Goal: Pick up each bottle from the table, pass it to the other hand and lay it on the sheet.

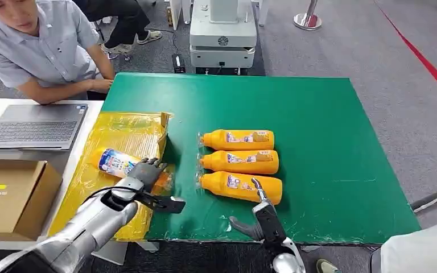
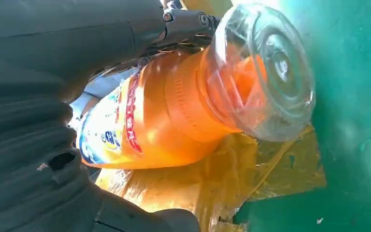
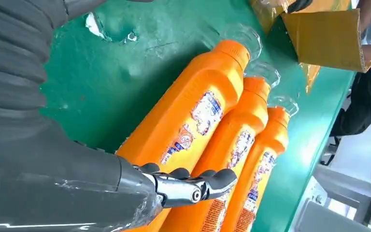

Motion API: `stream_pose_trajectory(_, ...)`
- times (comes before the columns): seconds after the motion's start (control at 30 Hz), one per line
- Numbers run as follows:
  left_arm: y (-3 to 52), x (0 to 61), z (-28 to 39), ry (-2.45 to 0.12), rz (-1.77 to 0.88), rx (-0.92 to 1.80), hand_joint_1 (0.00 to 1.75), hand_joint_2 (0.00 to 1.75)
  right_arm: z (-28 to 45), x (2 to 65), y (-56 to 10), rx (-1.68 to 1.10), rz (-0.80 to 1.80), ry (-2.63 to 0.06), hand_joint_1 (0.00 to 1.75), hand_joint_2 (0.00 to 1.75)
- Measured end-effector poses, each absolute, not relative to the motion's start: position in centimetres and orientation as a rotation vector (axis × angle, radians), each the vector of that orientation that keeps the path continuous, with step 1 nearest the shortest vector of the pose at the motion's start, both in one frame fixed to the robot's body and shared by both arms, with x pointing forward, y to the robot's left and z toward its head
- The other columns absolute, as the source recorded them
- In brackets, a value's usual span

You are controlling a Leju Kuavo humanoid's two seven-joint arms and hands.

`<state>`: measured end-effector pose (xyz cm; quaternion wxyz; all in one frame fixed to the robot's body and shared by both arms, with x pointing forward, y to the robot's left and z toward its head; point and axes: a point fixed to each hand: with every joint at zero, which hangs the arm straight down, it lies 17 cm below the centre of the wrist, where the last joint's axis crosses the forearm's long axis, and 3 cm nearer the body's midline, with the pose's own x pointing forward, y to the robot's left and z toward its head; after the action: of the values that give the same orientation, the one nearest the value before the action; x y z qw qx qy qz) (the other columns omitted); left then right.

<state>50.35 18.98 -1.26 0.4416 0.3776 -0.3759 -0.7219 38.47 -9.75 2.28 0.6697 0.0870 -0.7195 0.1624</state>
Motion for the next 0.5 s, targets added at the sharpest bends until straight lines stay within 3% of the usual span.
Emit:
stream_pose_trajectory(0.4,16.4,49.4,2.2,-1.117,-1.733,0.986,0.00,1.75,2.3,37.6,-10.3,0.170,0.376,-1.631,0.00,1.75)
stream_pose_trajectory(0.5,14.8,48.0,4.9,-1.272,-1.687,1.005,0.00,1.75,2.5,37.3,-10.6,0.151,0.373,-1.642,0.00,1.75)
